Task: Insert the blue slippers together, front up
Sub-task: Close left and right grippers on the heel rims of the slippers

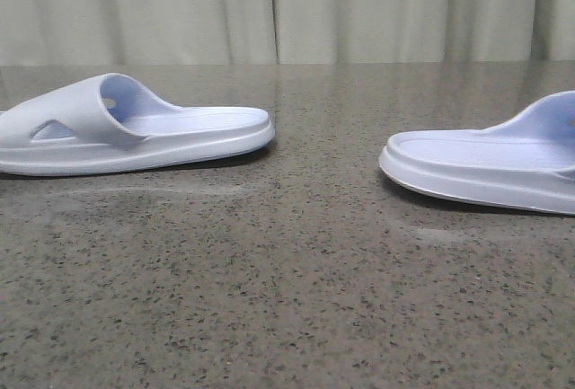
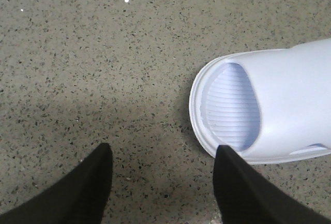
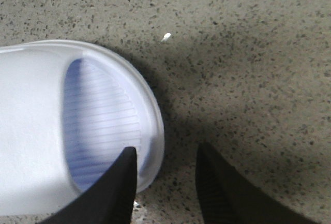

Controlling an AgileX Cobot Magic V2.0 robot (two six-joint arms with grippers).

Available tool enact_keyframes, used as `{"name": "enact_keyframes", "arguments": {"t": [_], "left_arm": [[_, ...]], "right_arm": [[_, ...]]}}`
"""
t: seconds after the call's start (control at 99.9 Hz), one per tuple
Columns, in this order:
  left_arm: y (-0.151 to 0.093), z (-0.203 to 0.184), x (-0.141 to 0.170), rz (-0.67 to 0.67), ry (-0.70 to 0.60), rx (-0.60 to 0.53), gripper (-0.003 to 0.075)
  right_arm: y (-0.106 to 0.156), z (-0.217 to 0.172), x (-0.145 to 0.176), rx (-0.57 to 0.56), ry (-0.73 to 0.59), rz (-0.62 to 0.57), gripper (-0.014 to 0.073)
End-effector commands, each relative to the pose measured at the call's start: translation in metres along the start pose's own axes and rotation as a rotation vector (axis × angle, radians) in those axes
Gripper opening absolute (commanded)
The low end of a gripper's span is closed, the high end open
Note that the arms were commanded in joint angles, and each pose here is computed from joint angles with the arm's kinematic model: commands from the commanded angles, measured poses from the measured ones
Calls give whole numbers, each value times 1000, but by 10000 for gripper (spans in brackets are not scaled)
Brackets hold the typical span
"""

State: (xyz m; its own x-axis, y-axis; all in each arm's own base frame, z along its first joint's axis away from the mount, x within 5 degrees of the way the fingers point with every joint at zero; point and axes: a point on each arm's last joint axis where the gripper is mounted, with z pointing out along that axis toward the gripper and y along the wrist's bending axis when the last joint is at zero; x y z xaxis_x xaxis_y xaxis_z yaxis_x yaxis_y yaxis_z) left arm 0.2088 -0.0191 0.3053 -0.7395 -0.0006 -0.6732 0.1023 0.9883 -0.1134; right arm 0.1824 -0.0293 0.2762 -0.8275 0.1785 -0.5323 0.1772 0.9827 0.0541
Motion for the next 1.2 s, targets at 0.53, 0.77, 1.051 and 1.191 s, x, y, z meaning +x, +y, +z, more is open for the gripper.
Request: {"name": "enact_keyframes", "arguments": {"t": [0.53,0.77,1.051,1.191], "left_arm": [[-1,-6,-18,4,-135,5,382],[-1,2,-18,-12,-102,14,382],[1,25,-19,-33,-20,21,382],[0,35,-29,-46,12,39,382]], "right_arm": [[2,14,-18,-39,-26,1,205],[2,14,-18,-39,-26,1,-44],[2,14,-18,-39,-24,1,-107],[2,14,-18,-40,-23,2,-107]]}}
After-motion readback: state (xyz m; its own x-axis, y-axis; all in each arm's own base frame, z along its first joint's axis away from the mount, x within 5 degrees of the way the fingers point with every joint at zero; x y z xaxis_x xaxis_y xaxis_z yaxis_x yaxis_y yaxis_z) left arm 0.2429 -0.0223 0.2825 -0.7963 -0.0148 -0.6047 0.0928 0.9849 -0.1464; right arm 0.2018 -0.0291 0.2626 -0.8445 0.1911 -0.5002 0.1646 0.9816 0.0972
